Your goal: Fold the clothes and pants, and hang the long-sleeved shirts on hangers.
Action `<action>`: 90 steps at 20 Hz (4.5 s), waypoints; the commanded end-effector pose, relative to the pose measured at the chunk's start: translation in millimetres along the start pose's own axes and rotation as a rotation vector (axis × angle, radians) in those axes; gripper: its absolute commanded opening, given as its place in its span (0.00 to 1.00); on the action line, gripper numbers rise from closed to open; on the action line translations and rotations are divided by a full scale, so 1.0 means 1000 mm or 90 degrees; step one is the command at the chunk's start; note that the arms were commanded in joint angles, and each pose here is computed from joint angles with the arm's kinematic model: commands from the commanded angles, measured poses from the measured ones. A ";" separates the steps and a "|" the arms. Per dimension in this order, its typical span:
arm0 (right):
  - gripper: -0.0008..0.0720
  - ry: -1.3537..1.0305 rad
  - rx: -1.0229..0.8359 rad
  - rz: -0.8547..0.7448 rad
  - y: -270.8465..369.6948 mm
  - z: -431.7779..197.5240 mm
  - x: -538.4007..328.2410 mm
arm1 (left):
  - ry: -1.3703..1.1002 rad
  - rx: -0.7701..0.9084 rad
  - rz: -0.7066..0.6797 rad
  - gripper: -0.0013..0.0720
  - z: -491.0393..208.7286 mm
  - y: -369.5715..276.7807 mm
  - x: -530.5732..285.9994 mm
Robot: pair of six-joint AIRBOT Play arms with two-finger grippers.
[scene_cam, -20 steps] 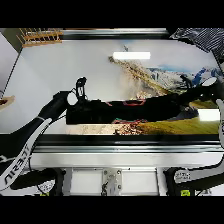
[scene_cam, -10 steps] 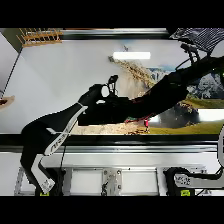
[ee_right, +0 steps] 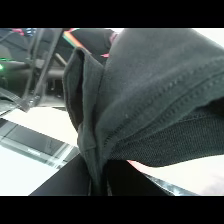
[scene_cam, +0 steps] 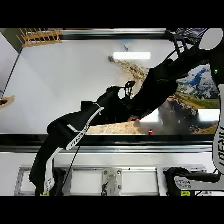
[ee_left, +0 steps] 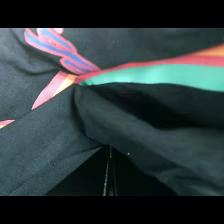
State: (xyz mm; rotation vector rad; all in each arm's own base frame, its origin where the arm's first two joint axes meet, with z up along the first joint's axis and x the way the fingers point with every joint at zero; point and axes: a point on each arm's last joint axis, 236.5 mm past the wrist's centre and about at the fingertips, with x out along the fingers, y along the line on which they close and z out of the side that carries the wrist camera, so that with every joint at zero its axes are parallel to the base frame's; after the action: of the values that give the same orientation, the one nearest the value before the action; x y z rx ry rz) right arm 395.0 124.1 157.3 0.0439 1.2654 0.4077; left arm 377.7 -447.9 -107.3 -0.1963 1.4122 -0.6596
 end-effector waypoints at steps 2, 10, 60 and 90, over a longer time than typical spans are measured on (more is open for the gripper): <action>0.03 -0.001 -0.006 0.002 0.007 0.001 0.000 | -0.026 -0.019 0.001 0.03 0.025 0.016 -0.035; 0.03 -0.004 -0.056 0.031 0.059 0.006 0.022 | -0.166 -0.042 0.187 0.03 0.082 0.141 -0.226; 0.03 -0.149 0.314 -0.185 -0.231 -0.039 0.056 | -0.265 -0.077 0.207 0.03 -0.055 0.167 -0.301; 0.90 -0.242 0.581 -0.360 -0.313 -0.245 -0.043 | -0.284 -0.043 0.177 0.03 -0.047 0.133 -0.288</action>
State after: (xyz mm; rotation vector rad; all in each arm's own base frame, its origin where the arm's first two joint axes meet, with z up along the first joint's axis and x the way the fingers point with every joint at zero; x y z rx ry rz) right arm 200.6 -230.7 -7.9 0.5902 1.1180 -0.7715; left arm 369.9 -175.5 61.2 -0.1835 1.0058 -0.3102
